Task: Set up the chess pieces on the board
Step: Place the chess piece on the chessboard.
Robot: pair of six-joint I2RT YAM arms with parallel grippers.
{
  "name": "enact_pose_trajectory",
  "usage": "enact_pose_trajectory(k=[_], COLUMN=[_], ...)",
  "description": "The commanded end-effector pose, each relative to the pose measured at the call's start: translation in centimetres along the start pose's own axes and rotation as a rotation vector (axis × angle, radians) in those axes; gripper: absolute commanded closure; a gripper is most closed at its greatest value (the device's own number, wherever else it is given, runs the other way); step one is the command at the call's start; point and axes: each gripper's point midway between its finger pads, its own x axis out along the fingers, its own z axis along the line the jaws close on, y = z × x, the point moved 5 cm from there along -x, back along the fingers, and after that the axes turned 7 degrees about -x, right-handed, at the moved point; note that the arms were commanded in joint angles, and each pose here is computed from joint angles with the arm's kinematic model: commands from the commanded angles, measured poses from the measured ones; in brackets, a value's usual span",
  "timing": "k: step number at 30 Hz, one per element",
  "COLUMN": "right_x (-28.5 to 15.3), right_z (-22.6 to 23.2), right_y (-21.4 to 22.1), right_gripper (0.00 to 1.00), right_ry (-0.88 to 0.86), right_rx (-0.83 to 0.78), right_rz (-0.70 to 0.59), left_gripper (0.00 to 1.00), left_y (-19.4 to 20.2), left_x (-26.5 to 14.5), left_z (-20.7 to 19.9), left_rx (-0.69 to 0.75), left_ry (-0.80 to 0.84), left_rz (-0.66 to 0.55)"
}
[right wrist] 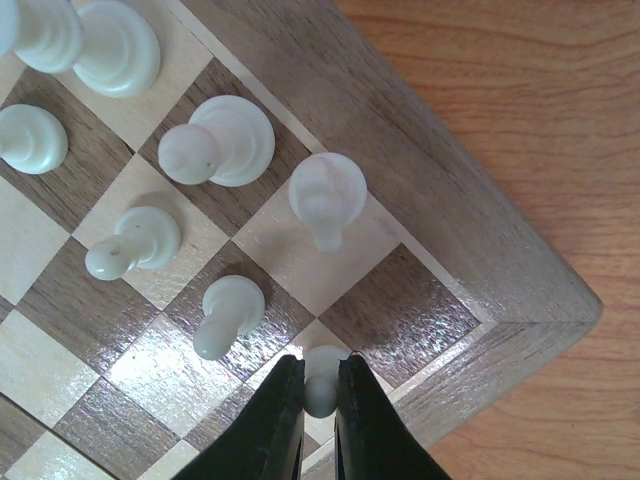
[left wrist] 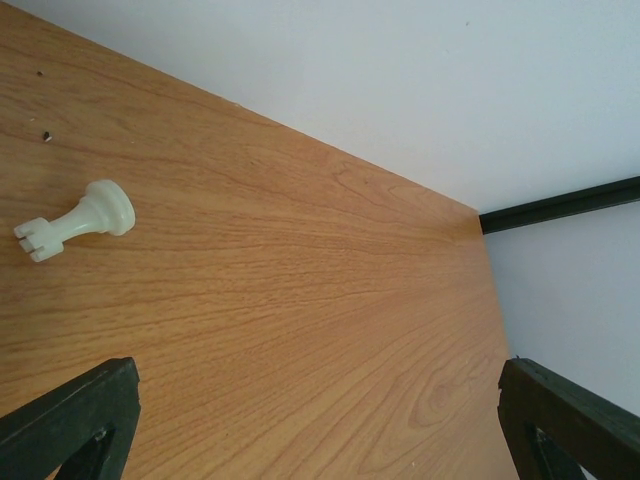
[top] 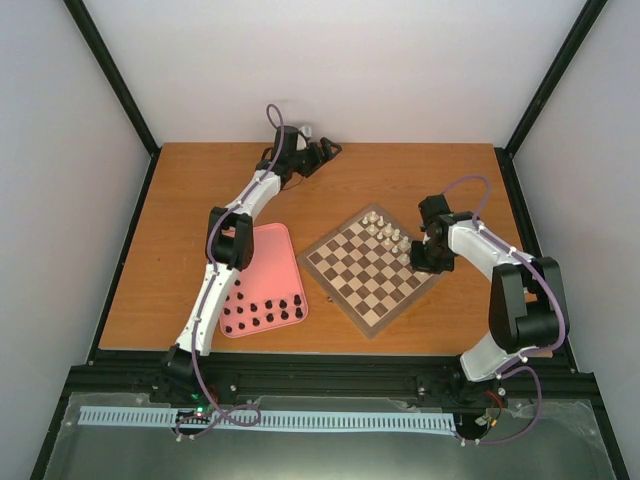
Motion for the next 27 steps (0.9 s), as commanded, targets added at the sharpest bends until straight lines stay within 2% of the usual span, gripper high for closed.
enact_pose_trajectory(k=[1, 27], right_x=[0.7, 0.3], right_z=[-0.3, -0.3], right_y=[0.4, 2.1], right_gripper=[0.90, 0.86], right_ry=[-0.002, -0.026], right_rx=[0.006, 0.008], right_rz=[0.023, 0.028], left_gripper=[0.00, 0.00], left_y=[-1.1, -1.9], left_x=[-1.6, -3.6], left_z=[-2.7, -3.9], left_rx=[0.044, 0.065], left_ry=[0.029, 0.004], left_rz=[-0.006, 0.005])
